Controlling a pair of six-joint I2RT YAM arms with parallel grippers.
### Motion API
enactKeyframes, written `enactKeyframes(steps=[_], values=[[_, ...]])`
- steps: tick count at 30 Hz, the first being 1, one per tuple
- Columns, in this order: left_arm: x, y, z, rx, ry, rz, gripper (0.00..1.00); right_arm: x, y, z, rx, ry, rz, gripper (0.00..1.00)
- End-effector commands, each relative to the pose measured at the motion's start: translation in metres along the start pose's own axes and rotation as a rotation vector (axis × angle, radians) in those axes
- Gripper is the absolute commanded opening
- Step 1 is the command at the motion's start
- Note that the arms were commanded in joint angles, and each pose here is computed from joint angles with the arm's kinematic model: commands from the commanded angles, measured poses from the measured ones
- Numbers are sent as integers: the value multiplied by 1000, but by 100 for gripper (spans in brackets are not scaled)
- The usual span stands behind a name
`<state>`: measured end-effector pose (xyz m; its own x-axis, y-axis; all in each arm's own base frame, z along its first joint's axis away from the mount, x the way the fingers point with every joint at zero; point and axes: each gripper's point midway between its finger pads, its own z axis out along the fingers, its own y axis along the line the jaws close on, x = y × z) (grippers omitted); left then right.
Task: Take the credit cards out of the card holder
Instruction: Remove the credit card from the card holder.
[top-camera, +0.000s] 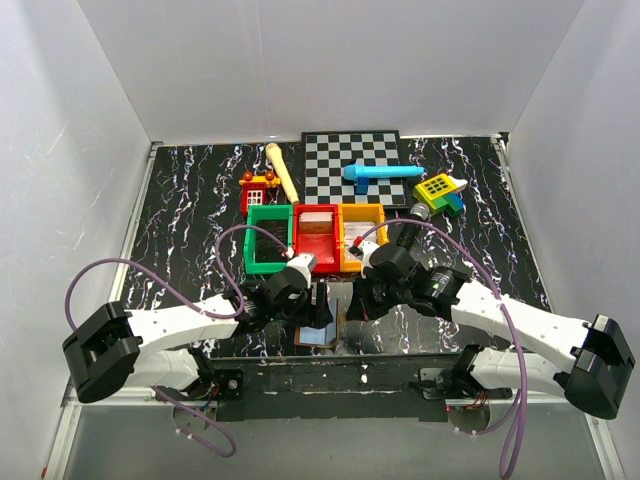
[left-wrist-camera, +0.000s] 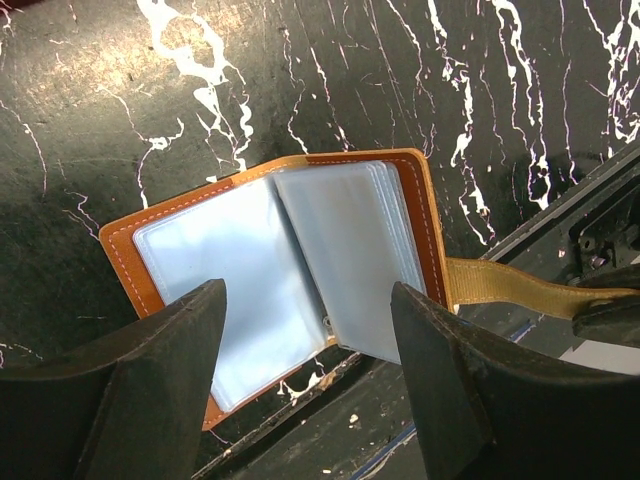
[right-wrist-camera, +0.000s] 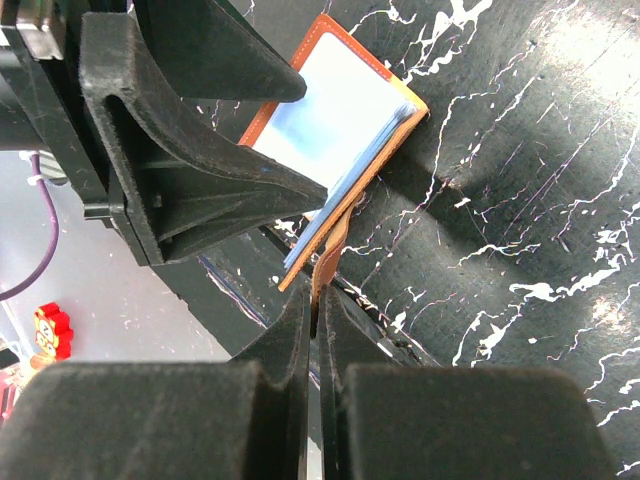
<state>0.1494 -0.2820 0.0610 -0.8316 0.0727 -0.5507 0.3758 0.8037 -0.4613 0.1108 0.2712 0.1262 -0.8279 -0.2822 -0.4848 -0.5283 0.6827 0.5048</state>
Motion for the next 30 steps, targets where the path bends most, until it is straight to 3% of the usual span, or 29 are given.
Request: enactKeyframes(steps=[1,30], values=[[-27,-20,-12,54,-90,-4,68,-8,8,-2,-25,-23,-18,1],[-19,-21,-5,49,-46,10,66,-7,7,-2,-23,-21,-18,1]])
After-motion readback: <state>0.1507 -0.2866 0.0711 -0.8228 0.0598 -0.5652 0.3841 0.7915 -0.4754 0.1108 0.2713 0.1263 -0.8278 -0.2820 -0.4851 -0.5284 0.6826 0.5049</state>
